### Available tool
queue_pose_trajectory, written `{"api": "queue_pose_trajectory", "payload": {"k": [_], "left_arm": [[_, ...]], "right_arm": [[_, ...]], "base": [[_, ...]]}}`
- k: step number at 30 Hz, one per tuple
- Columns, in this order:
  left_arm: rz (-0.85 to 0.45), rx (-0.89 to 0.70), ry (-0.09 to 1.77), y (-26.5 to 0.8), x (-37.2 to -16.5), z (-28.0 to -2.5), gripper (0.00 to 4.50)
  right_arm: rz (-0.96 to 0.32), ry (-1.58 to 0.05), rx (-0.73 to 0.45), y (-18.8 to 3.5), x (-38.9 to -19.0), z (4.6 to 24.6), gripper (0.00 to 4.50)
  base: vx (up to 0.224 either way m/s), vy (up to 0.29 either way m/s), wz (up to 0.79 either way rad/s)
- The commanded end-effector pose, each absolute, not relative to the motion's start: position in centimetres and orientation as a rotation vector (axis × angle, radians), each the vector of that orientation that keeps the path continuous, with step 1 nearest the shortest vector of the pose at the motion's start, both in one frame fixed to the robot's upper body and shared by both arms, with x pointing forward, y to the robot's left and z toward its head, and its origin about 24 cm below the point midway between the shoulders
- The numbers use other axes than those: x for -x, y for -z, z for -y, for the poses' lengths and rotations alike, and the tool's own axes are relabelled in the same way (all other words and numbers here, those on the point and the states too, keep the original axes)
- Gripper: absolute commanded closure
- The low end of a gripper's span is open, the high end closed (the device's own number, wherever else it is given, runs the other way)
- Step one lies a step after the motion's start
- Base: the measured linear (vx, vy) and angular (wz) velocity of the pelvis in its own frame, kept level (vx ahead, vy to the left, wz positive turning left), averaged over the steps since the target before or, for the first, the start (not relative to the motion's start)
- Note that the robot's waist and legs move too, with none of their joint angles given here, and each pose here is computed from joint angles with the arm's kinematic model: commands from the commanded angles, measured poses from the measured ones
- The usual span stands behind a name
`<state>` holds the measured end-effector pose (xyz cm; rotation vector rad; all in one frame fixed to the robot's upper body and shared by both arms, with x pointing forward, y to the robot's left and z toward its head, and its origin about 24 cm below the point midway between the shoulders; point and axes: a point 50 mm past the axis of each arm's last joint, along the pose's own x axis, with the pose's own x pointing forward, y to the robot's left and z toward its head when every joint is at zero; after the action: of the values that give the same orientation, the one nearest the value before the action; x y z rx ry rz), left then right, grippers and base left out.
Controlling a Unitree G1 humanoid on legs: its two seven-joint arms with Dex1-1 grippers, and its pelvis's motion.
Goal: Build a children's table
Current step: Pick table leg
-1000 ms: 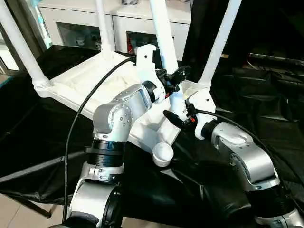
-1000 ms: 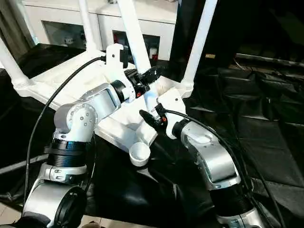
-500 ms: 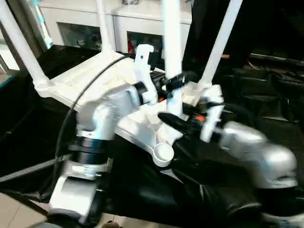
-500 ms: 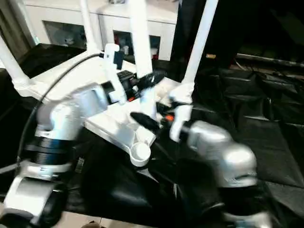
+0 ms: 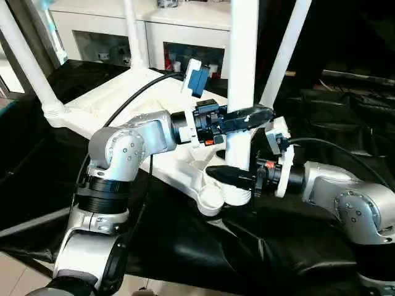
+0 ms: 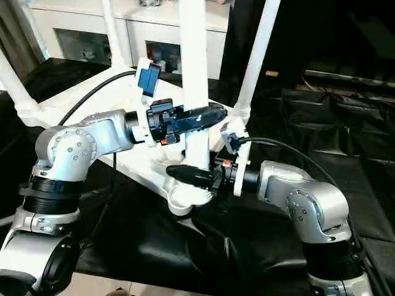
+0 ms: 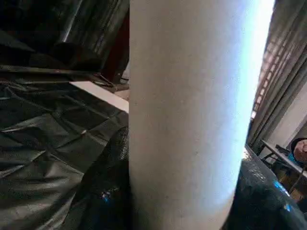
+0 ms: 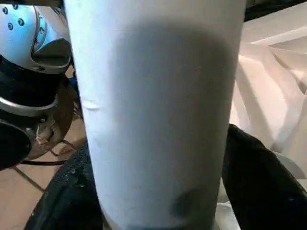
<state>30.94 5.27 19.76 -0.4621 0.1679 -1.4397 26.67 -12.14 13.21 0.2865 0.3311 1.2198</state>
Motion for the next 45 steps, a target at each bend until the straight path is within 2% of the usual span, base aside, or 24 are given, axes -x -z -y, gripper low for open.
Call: {"api": "queue_pose_trajectory", "payload": {"k": [1, 4, 6, 9, 15, 16, 17, 19, 21, 25, 28, 29, 30, 33, 35, 38, 40, 43, 44, 45], "left_arm": [[-0.132, 0.469, 1.501, -20.8, -30.4, -4.9, 2.57], [-0.132, 0.469, 1.493, -20.8, -30.4, -5.0, 2.57], [-0.130, 0.465, 1.482, -20.7, -30.5, -5.1, 2.57], [-0.121, 0.470, 1.454, -20.7, -30.7, -5.1, 2.57], [-0.117, 0.463, 1.437, -20.6, -30.8, -5.1, 2.57], [-0.130, 0.393, 1.304, -20.0, -31.9, -5.1, 2.57], [-0.140, 0.357, 1.235, -19.7, -32.4, -5.1, 2.22], [-0.139, 0.320, 1.170, -19.4, -32.9, -5.2, 1.87], [-0.131, 0.280, 1.040, -19.1, -33.6, -5.2, 1.81], [-0.130, 0.280, 0.833, -18.5, -34.1, -4.6, 1.39], [-0.125, 0.302, 0.753, -18.1, -34.3, -4.2, 1.27], [-0.122, 0.310, 0.727, -18.0, -34.4, -4.2, 1.27], [-0.122, 0.320, 0.701, -17.9, -34.5, -4.1, 1.58], [-0.118, 0.369, 0.662, -17.9, -34.7, -4.0, 1.65], [-0.114, 0.422, 0.619, -18.1, -34.8, -4.0, 2.08], [-0.114, 0.440, 0.576, -18.0, -34.8, -4.2, 2.14], [-0.113, 0.441, 0.566, -18.0, -34.8, -4.3, 2.40], [-0.109, 0.444, 0.574, -17.9, -34.7, -4.2, 2.50], [-0.100, 0.427, 0.619, -18.1, -34.5, -4.0, 2.53], [-0.099, 0.424, 0.627, -18.1, -34.5, -4.0, 2.53]], "right_arm": [[-0.333, -1.216, -0.271, -13.5, -26.8, 12.2, 1.67], [-0.337, -1.214, -0.269, -13.4, -26.7, 12.2, 2.04], [-0.333, -1.204, -0.264, -13.3, -26.7, 12.2, 2.07], [-0.322, -1.187, -0.255, -13.3, -26.8, 12.1, 2.38], [-0.307, -1.178, -0.249, -13.3, -26.9, 11.9, 2.46], [-0.285, -1.123, -0.217, -13.3, -27.4, 11.6, 2.46], [-0.272, -1.088, -0.200, -13.2, -27.6, 11.5, 2.46], [-0.260, -1.051, -0.186, -13.2, -27.9, 11.4, 2.48], [-0.245, -0.926, -0.120, -12.7, -28.9, 11.1, 2.49], [-0.216, -0.753, -0.089, -12.3, -30.0, 10.0, 2.50], [-0.204, -0.729, -0.079, -12.2, -30.1, 9.4, 2.51], [-0.200, -0.724, -0.073, -12.2, -30.1, 9.2, 2.51], [-0.198, -0.718, -0.068, -12.1, -30.1, 9.0, 2.51], [-0.195, -0.708, -0.062, -12.1, -30.2, 8.6, 2.51], [-0.186, -0.697, -0.054, -12.1, -30.2, 8.3, 2.51], [-0.183, -0.670, -0.044, -12.1, -30.4, 8.5, 2.51], [-0.181, -0.663, -0.041, -12.1, -30.4, 8.5, 2.51], [-0.173, -0.653, -0.033, -12.1, -30.5, 8.6, 2.51], [-0.160, -0.682, -0.059, -12.4, -30.5, 8.5, 1.81], [-0.159, -0.688, -0.066, -12.4, -30.5, 8.5, 1.81]], "base": [[0.000, 0.000, 0.00], [0.000, 0.000, 0.00], [0.000, 0.000, 0.00], [0.000, 0.000, 0.00], [0.000, 0.000, 0.00], [0.000, 0.000, 0.00], [0.000, 0.000, 0.00], [0.000, 0.000, 0.00], [0.000, 0.000, 0.00], [0.000, 0.000, 0.00], [0.000, 0.000, 0.00], [0.000, 0.000, 0.00], [0.000, 0.000, 0.00], [0.000, 0.000, 0.00], [0.000, 0.000, 0.00], [0.000, 0.000, 0.00], [0.000, 0.000, 0.00], [0.000, 0.000, 0.00], [0.000, 0.000, 0.00], [0.000, 0.000, 0.00]]}}
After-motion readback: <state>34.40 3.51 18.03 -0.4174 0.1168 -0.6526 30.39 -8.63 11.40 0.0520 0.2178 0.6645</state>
